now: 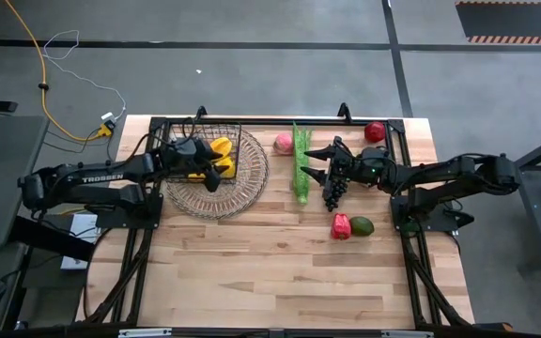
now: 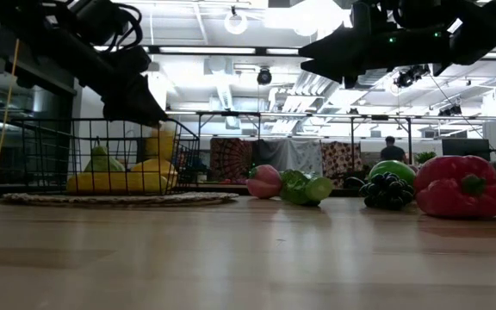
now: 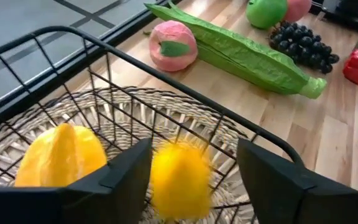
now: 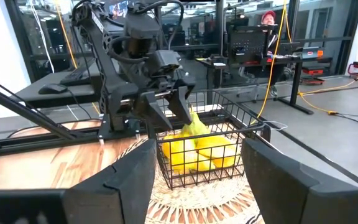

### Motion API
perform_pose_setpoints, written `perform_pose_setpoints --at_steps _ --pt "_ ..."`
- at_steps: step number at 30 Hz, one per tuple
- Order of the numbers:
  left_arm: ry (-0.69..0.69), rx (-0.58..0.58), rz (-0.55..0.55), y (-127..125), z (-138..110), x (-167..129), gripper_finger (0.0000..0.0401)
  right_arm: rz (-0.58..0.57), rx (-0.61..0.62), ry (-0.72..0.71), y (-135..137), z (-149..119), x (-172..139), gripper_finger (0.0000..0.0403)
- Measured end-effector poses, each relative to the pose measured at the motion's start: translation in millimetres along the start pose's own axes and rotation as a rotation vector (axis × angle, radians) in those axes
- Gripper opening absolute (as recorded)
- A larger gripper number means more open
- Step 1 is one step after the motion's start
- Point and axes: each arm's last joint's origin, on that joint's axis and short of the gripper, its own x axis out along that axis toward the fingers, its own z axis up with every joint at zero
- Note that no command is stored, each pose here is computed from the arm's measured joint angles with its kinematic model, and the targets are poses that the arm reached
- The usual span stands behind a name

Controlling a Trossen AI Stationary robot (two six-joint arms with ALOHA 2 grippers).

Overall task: Build produce basket
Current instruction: Put the yellow lemon into the black wire basket, then put the green apple into the black wire basket

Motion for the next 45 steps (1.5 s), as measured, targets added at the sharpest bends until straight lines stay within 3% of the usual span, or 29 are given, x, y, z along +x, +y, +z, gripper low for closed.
perform_pose_setpoints --at_steps 8,11,15,20,24,39,45 --pt "-0.027 0.005 0.021 0 11 -4 0.0272 0.0 0.002 0.0 0 0 0 0.0227" --pt "-0.126 -0.005 -0.014 -3 29 -15 0.0272 0.0 0.001 0.0 0 0 0 0.0227" --pt "-0.276 0.01 -0.159 -13 38 -28 0.0267 -0.001 0.0 0.001 0 0 0 0.0227" --pt "-0.537 0.074 -0.297 -23 32 -42 0.0263 0.0 0.003 0.001 0 0 0 0.0227" --pt "-0.677 0.111 -0.339 -25 22 -48 0.0262 0.0 0.019 0.0 0 0 0 0.0227" --pt "-0.694 0.136 -0.329 -25 21 -49 0.0262 -0.003 0.018 -0.006 0 1 0 0.0227" --pt "-0.695 0.135 -0.325 -25 21 -49 0.0262 -0.12 0.056 -0.012 -4 1 0 0.0227"
